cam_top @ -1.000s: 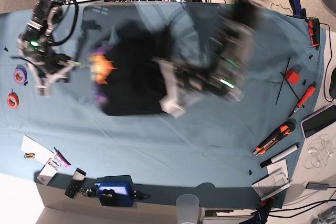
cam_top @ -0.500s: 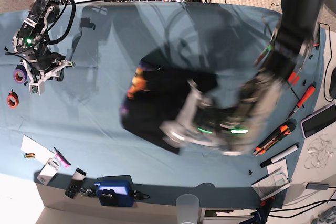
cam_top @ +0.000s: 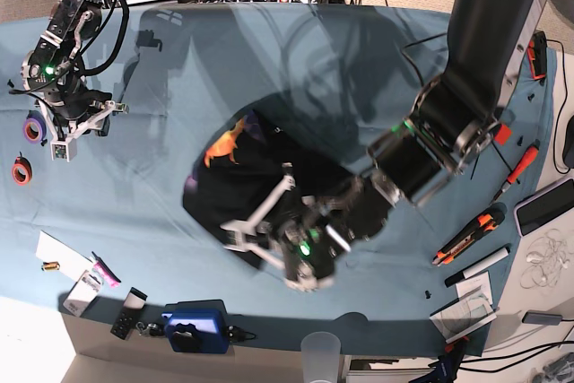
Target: Layout the t-shirt on the table in an organized manner, then fold the t-shirt properly
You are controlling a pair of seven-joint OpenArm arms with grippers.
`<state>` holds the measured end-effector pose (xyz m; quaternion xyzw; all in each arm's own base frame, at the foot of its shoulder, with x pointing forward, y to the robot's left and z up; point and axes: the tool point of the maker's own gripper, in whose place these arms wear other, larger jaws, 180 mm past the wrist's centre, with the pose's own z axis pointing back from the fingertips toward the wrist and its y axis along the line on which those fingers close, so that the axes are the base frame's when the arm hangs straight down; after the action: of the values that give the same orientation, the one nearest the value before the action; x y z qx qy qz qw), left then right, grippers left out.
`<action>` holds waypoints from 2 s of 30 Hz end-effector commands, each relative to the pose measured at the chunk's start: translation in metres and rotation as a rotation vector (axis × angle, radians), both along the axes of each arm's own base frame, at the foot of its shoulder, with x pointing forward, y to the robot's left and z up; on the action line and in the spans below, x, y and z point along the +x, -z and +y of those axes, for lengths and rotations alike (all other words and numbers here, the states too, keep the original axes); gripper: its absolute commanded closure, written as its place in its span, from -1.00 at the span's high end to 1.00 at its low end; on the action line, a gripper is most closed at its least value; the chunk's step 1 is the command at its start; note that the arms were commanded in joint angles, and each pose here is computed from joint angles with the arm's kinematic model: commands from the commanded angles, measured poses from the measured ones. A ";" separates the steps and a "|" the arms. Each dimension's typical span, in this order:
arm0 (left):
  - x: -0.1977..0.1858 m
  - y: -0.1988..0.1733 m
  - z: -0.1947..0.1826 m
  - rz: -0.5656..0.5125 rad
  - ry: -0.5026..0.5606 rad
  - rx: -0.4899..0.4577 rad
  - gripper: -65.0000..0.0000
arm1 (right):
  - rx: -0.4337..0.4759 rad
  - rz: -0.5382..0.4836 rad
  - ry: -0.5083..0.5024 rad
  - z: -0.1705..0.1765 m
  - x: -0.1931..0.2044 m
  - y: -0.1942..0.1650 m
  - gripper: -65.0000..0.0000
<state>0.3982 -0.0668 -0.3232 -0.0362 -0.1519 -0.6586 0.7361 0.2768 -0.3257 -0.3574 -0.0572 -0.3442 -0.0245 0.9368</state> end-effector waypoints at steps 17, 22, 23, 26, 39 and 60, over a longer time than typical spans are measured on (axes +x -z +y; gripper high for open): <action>0.046 -0.027 -0.001 -0.171 -0.164 -0.058 -0.27 | -0.021 -0.057 -0.009 -0.005 0.010 -0.016 -0.36; 0.061 -0.033 0.032 -0.221 -0.376 0.063 -0.27 | -0.021 -0.062 -0.010 -0.005 0.011 -0.016 -0.36; 0.061 -0.035 0.036 -0.219 -0.406 0.077 -0.27 | -0.021 -0.067 -0.010 -0.005 0.011 -0.017 -0.36; 0.068 -0.048 0.039 -0.229 -0.463 0.067 -0.27 | -0.024 -0.084 -0.026 -0.003 0.014 -0.019 -0.36; 0.078 -0.077 0.037 -0.169 -0.565 -0.064 -0.27 | 0.053 -0.144 -0.190 0.028 0.023 -0.027 -0.36; 0.091 -0.200 0.204 -0.222 -0.856 -0.826 -0.44 | 0.408 -0.448 -0.624 0.180 0.091 -0.110 -0.96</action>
<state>0.4829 0.1367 -0.1509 -0.1851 -0.4390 -0.1869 0.8591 0.3601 -0.1441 -0.2692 0.2385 -0.4973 0.1810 0.8143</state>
